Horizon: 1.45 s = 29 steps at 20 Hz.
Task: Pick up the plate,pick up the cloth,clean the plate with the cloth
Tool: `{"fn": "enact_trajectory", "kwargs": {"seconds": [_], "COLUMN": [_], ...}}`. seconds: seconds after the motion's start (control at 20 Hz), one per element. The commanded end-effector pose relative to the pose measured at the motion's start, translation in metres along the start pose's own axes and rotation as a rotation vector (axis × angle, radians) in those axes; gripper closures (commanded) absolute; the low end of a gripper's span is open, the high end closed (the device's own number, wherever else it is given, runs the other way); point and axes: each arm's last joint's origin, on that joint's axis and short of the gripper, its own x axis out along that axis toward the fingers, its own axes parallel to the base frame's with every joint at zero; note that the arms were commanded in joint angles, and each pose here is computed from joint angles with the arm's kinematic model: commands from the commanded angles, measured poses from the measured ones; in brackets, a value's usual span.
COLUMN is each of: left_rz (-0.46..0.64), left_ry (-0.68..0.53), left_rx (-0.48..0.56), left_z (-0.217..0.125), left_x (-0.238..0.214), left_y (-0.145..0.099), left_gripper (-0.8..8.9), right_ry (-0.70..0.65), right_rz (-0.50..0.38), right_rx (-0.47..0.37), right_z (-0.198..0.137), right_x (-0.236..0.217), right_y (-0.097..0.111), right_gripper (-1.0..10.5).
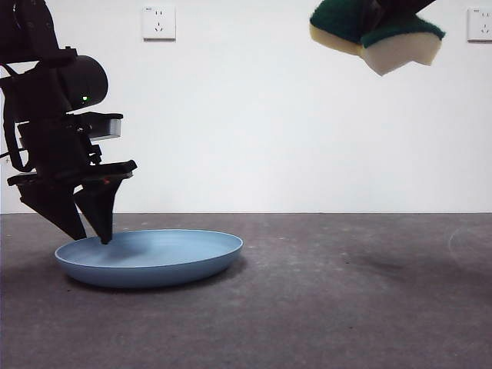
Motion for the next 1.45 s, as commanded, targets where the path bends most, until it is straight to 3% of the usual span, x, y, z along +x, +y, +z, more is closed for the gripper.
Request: {"fn": "enact_trajectory", "kwargs": {"seconds": [0.05,0.25,0.35,0.75,1.0,1.45], "left_rz": [-0.003,-0.031,-0.078,-0.07,-0.075,-0.151], "left_ry": [0.0,-0.109,-0.185,-0.373,-0.452,-0.662], "left_rx": [-0.02,-0.03,-0.018,-0.046,-0.067,-0.058], "left_z": [-0.001,0.005,0.006,-0.017,-0.063,-0.139], "left_x": [0.0,-0.038,-0.067,-0.153,-0.165,-0.211], "left_y": [-0.001,-0.005,-0.009,-0.017,-0.021,-0.04], "left_gripper": [4.34,4.34,4.34,4.36,4.36,4.36], "right_ry": [0.007,0.016,0.037,0.175,0.263,0.376], "right_rz": [-0.013,-0.053,-0.067,0.015,0.04,0.025], "right_rx": [0.015,0.051,0.11,0.24,0.29,0.281], "right_z": [-0.002,-0.001,0.0,0.001,-0.011,-0.039], "right_x": [0.003,0.007,0.014,0.092,0.149,0.213], "right_y": [-0.003,-0.014,-0.022,-0.045,-0.055,-0.05], "right_gripper": [9.6,9.6,9.6,9.6,9.6,9.6]}}
